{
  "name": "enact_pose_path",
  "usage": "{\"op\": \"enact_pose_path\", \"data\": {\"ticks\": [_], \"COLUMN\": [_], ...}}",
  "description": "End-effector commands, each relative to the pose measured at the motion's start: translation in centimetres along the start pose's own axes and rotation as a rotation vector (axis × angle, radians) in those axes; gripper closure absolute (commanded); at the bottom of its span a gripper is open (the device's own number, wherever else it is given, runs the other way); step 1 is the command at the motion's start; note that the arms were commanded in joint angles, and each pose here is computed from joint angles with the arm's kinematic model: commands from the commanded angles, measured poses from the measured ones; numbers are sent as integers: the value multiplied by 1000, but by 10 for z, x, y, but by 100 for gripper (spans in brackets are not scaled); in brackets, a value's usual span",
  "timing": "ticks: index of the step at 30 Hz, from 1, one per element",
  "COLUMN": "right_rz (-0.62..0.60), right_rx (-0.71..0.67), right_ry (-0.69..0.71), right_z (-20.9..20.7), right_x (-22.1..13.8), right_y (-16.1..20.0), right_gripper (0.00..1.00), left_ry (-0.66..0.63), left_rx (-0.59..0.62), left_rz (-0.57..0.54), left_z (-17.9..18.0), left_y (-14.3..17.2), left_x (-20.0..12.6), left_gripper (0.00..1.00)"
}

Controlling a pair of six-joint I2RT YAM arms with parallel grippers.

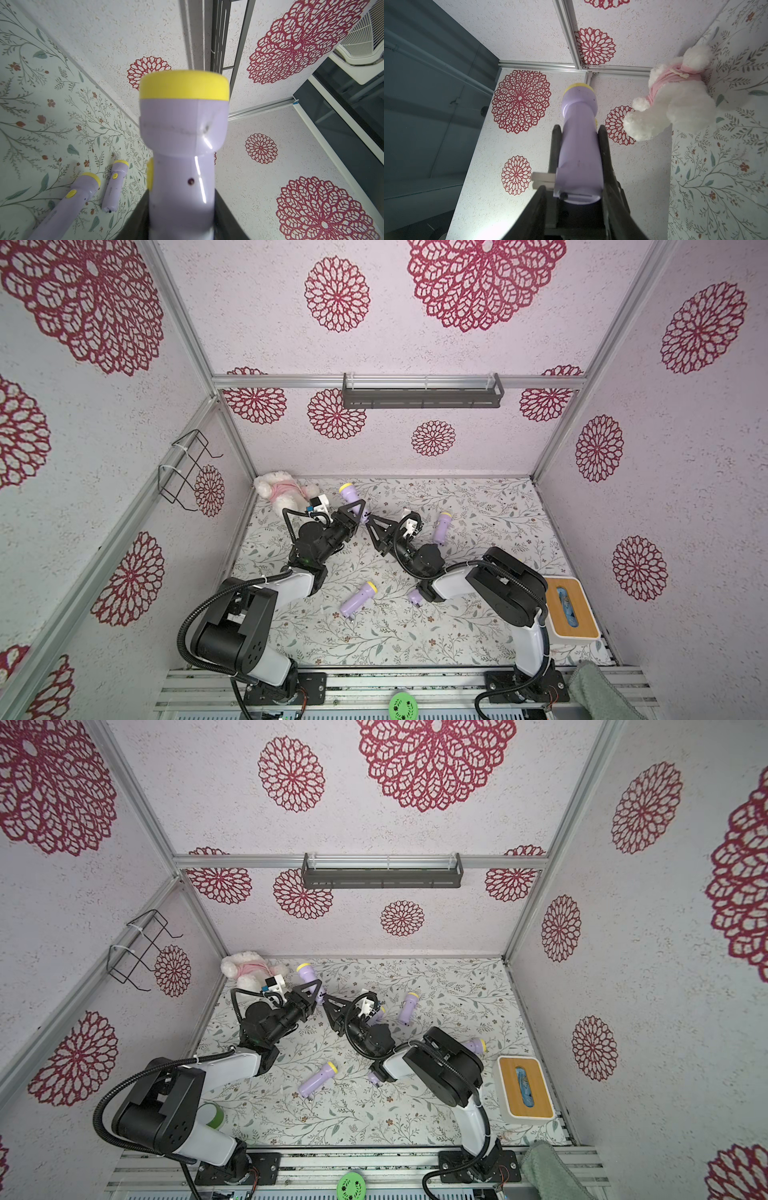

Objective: Close the plug at the bottom of the flashlight
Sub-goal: Close the plug of the flashlight.

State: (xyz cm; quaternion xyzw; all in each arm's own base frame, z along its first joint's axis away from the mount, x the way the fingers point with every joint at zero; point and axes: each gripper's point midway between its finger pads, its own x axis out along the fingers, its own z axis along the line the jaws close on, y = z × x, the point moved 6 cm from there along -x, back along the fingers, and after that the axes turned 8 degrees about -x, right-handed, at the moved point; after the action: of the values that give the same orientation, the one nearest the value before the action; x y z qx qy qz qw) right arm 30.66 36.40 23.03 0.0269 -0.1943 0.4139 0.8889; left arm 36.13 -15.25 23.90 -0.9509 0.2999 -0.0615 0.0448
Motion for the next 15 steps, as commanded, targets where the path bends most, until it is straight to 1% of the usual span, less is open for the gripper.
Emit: {"op": "enact_pose_path", "data": {"ticks": [1,15], "right_rz": [-24,-45], "right_rx": [9,34], "right_ry": [-145,-122], "right_z": [31,21], "right_x": [5,4], "right_y": [-2,-1], "right_gripper": [56,59], "left_ry": [48,63], "left_rx": [-3,-19], "left_rz": [7,3], "left_z": [-6,-7], "left_y": [3,2], "left_x": [-1,-1], "left_gripper": [100,100]}}
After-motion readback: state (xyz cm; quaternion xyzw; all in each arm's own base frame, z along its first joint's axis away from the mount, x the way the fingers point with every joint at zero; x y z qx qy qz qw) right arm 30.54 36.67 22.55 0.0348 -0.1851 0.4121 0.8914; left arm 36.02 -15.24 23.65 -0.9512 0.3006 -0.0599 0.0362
